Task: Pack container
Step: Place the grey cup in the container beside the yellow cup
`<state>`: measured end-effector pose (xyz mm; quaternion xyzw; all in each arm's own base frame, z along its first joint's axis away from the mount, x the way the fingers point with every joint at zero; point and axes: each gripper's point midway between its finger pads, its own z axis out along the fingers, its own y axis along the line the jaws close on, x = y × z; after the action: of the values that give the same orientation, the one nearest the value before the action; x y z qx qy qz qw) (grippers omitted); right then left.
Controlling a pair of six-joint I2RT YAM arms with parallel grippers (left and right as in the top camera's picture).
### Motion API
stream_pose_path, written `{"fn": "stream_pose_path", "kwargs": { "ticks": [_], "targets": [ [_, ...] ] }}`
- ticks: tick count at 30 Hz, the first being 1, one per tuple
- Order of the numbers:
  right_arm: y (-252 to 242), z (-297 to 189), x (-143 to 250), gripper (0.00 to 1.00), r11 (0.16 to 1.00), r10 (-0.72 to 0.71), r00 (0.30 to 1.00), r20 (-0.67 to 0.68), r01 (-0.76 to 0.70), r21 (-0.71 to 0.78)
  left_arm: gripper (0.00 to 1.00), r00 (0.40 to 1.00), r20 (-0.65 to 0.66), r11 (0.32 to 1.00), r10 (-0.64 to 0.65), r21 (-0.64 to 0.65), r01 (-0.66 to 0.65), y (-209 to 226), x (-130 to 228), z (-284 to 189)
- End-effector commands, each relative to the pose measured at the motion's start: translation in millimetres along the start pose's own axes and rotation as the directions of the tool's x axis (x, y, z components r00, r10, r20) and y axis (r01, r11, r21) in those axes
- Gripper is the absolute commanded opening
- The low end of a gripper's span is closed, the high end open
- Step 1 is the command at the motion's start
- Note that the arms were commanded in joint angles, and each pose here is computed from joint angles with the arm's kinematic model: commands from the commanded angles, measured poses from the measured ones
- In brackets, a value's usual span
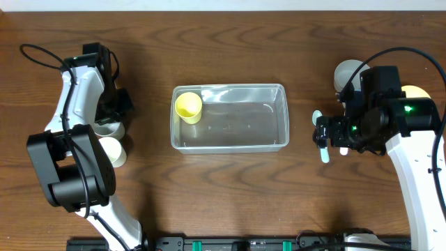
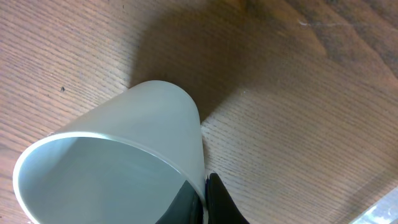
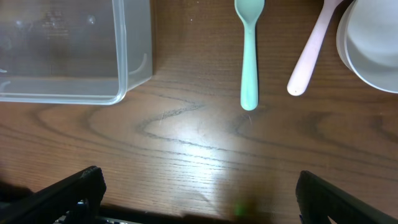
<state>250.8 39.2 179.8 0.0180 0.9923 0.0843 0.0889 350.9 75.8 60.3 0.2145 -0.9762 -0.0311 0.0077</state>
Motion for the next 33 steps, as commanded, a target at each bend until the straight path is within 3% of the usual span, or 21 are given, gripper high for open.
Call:
{"fn": "stream_pose_path", "kwargs": {
  "ticks": [1, 10, 17, 26, 29, 33],
  "targets": [
    [-2, -4, -4, 0.99, 1.000, -0.011, 1.000, 0.014, 0.011, 0.010, 0.06, 1.000, -0.011, 1.000, 0.010, -0.008, -0.010, 3, 0, 5],
    [-2, -4, -4, 0.99, 1.000, -0.011, 1.000, 0.014, 0.011, 0.010, 0.06, 0.997, 0.037, 0.998, 0.063, 0.011, -0.064, -6, -11, 1],
    [-2, -4, -4, 0.99, 1.000, -0.017, 1.000, 0.014, 0.016, 0.010, 0.06, 0.960, 0.158, 0.966, 0.230, 0.080, -0.244, -58, -6, -54],
    [-4, -4, -4, 0.99, 1.000, -0.019, 1.000, 0.016, 0.018, 0.024, 0.06, 0.806, 0.364, 0.842, 0.467, 0.095, -0.531, -132, 76, -154],
    [-4, -4, -4, 0.99, 1.000, -0.019, 1.000, 0.016, 0.018, 0.024, 0.06, 0.756, 0.372, 0.789, 0.538, 0.092, -0.607, -147, 107, -165],
    [-4, -4, -5, 0.99, 1.000, -0.019, 1.000, 0.016, 0.018, 0.024, 0.06, 0.728, 0.290, 0.742, 0.621, 0.080, -0.666, -152, 141, -157]
  ]
}}
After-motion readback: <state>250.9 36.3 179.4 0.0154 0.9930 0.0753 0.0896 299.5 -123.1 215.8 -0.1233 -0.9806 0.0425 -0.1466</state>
